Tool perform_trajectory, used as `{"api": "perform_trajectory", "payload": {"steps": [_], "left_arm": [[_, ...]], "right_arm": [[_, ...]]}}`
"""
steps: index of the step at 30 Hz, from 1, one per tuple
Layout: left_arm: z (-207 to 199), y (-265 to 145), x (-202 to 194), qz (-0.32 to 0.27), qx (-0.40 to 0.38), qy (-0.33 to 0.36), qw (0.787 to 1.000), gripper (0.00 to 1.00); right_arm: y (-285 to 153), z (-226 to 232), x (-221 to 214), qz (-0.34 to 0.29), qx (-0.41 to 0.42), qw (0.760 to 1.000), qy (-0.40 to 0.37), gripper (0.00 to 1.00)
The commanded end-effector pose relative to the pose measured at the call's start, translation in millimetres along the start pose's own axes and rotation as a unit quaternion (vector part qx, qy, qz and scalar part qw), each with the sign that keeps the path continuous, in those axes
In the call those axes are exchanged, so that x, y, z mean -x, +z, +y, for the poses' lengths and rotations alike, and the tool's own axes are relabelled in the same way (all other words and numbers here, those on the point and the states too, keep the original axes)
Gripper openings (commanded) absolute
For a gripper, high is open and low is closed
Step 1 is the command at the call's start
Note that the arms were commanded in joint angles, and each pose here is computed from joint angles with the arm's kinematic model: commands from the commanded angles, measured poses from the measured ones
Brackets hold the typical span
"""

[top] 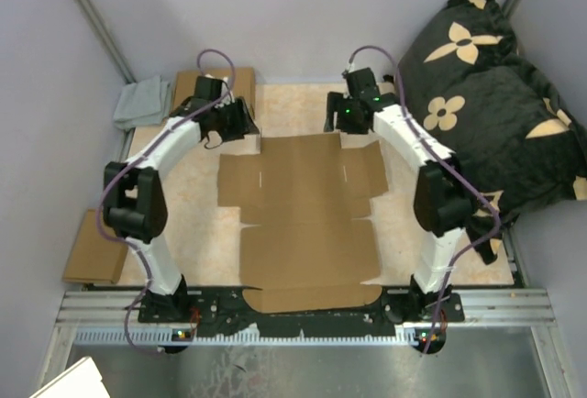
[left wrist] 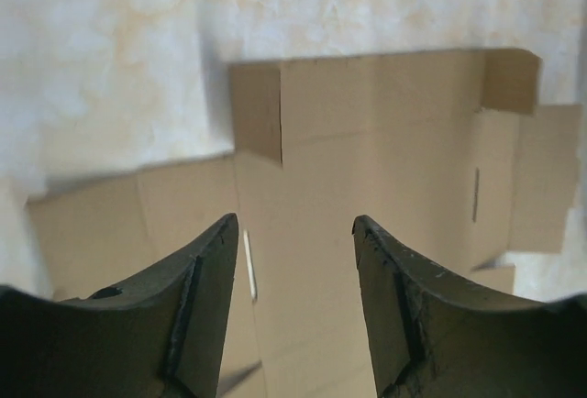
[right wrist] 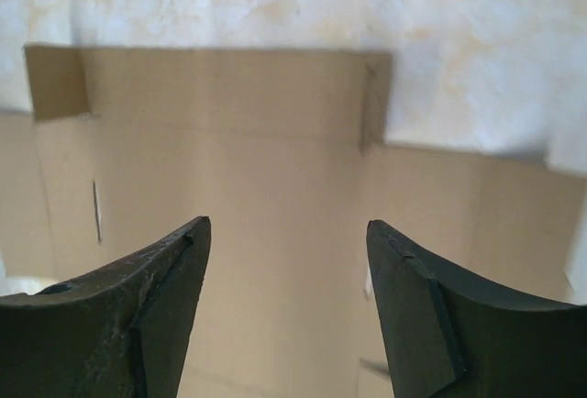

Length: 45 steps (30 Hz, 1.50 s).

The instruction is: Fold the paper box

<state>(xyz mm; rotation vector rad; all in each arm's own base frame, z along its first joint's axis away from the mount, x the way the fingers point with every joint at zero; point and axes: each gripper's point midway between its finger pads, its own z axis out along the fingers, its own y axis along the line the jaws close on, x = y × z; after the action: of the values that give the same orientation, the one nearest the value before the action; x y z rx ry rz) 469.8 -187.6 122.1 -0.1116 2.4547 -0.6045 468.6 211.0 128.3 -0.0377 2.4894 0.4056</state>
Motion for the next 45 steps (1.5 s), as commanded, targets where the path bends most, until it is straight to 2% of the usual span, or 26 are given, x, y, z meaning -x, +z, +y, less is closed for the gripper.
{"api": "perform_trajectory", "payload": {"steps": [1, 4, 5, 7, 12, 18, 30, 45], "left_arm": [[-1, -50, -17, -0.040, -0.005, -0.018, 0.999, 0.60], [11, -62, -65, -0.037, -0.017, -0.053, 0.998, 0.61], [13, -66, -79, -0.036, -0.025, -0.062, 0.997, 0.61], [22, -72, -113, -0.023, -0.030, -0.077, 0.996, 0.61], [34, -84, -150, -0.024, -0.032, -0.088, 0.995, 0.64], [47, -81, -172, -0.015, -0.023, -0.089, 0.996, 0.65], [50, -71, -191, 0.007, -0.034, -0.105, 0.994, 0.65], [12, -81, -181, 0.012, -0.104, -0.102, 0.989, 0.60]], "right_arm": [[-76, -16, -11, -0.052, -0.024, 0.998, 0.002, 0.72], [-86, -35, -60, -0.038, -0.034, 0.998, 0.022, 0.75], [-86, -42, -76, -0.031, -0.037, 0.998, 0.029, 0.84], [-84, -56, -117, -0.011, -0.040, 0.998, 0.045, 0.91], [-76, -68, -169, 0.000, -0.023, 0.997, 0.076, 0.93], [-57, -75, -204, 0.024, -0.015, 0.995, 0.094, 0.91], [-61, -71, -204, 0.016, 0.005, 0.997, 0.076, 0.85], [-85, -42, -176, -0.014, 0.066, 0.996, 0.055, 0.81]]}}
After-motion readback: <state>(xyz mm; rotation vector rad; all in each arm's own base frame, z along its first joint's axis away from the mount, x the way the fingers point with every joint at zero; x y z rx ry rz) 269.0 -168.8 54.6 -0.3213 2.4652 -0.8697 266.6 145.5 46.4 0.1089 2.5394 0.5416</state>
